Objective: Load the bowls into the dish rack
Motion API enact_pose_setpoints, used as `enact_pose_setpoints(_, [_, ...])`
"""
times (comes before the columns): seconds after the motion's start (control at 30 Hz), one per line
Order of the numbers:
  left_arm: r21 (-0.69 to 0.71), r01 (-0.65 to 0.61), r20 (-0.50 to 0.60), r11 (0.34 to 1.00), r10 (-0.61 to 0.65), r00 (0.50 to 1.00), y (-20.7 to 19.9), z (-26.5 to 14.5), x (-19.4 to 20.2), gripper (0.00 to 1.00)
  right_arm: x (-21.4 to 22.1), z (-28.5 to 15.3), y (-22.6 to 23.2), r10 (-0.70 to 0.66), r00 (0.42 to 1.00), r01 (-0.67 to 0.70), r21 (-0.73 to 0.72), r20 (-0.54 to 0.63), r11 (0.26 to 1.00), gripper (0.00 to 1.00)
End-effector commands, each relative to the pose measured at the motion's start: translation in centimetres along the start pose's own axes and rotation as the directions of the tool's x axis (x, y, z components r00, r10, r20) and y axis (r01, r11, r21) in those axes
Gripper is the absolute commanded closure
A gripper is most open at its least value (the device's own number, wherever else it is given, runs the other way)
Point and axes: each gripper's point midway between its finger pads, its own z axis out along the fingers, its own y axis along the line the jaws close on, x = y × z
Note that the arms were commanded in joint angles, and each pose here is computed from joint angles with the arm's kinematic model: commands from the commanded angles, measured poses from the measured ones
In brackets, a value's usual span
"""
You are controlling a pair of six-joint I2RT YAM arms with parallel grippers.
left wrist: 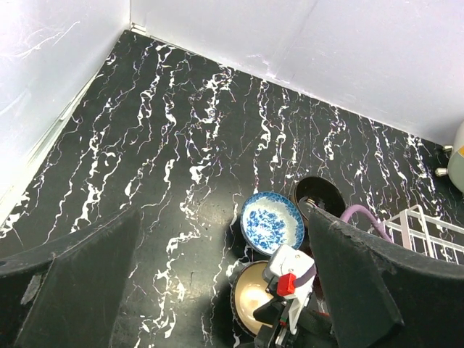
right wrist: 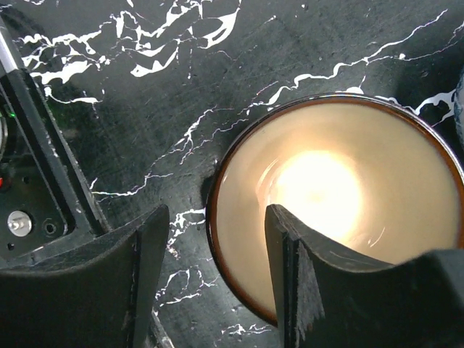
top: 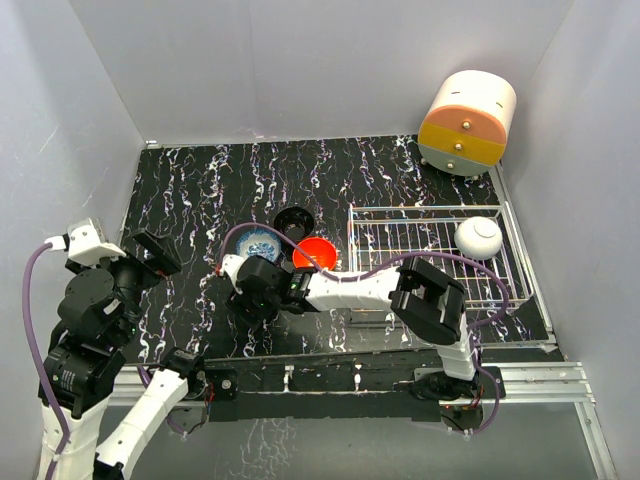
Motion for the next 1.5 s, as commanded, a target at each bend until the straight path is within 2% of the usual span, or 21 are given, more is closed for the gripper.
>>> enact_pose_setpoints(0.0, [-0.024, -0.004, 0.005, 1.000, 0.004, 1.000, 0.7, -0.3, 0.1, 0.03, -3.1, 0.1, 0.4, -0.028, 0.996, 0.028, 0.000, 0.084, 1.000, 0.46])
enact_pose_setpoints(0.03, [-0.024, -0.002, 0.006, 1.000, 0.002, 1.000, 0.7, -0.3, 0.1, 0.03, -2.9, 0.3, 0.3, -0.027, 0.997, 0.026, 0.007, 0.078, 1.000, 0.51])
enact_pose_setpoints(0.13, [-0.024, 0.001, 0.012, 1.000, -0.001, 1.000, 0.8, -0.5, 0.0, 0.03, -2.4, 0.7, 0.1, -0.025, 0.998, 0.023, 0.019, 0.066, 1.000, 0.53])
enact_pose_setpoints(0.23, [-0.029, 0.000, 0.014, 1.000, 0.001, 1.000, 1.0, -0.6, 0.0, 0.03, -2.2, 0.9, 0.0, -0.026, 0.998, 0.024, 0.030, 0.061, 0.999, 0.61])
enact_pose_setpoints(0.4, [-0.031, -0.001, 0.013, 1.000, 0.001, 1.000, 1.1, -0.7, 0.1, 0.03, -2.1, 0.8, 0.2, -0.021, 0.998, 0.019, 0.025, 0.060, 1.000, 0.77])
enact_pose_setpoints(0.53, [-0.034, -0.002, 0.015, 0.999, 0.003, 1.000, 1.2, -0.7, 0.1, 0.03, -3.0, -0.2, 1.4, -0.007, 0.996, 0.011, -0.032, 0.094, 0.999, 0.90])
enact_pose_setpoints(0.7, [-0.038, 0.001, 0.020, 0.999, 0.000, 1.000, 1.3, -0.8, 0.0, 0.03, -4.7, -2.5, 3.1, 0.022, 0.986, -0.003, -0.114, 0.164, 0.993, 0.92])
enact_pose_setpoints(0.83, [-0.043, 0.002, 0.031, 0.999, -0.001, 1.000, 1.4, -1.0, -0.4, 0.03, -7.4, -6.6, 5.1, 0.074, 0.959, -0.011, -0.226, 0.274, 0.974, 0.92])
enact_pose_setpoints(1.0, [-0.042, -0.001, 0.033, 0.999, 0.003, 0.999, 1.3, -0.8, -0.5, 0.03, -11.3, -14.1, 6.5, 0.167, 0.880, 0.001, -0.353, 0.444, 0.936, 0.92])
enact_pose_setpoints(1.2, [-0.029, 0.002, 0.023, 1.000, -0.001, 1.000, 0.9, -0.5, -0.3, 0.03, -13.8, -22.6, 3.9, 0.285, 0.763, -0.026, -0.413, 0.580, 0.910, 0.92])
enact_pose_setpoints(1.3, [-0.021, 0.005, 0.022, 1.000, -0.005, 1.000, 0.6, -0.4, -0.3, 0.03, -14.2, -26.0, 1.2, 0.331, 0.695, -0.075, -0.394, 0.638, 0.916, 0.92])
enact_pose_setpoints(1.47, [-0.006, 0.009, 0.020, 1.000, -0.009, 1.000, 0.1, -0.2, -0.5, 0.03, -14.2, -31.4, -3.5, 0.336, 0.572, -0.160, -0.299, 0.748, 0.941, 0.92])
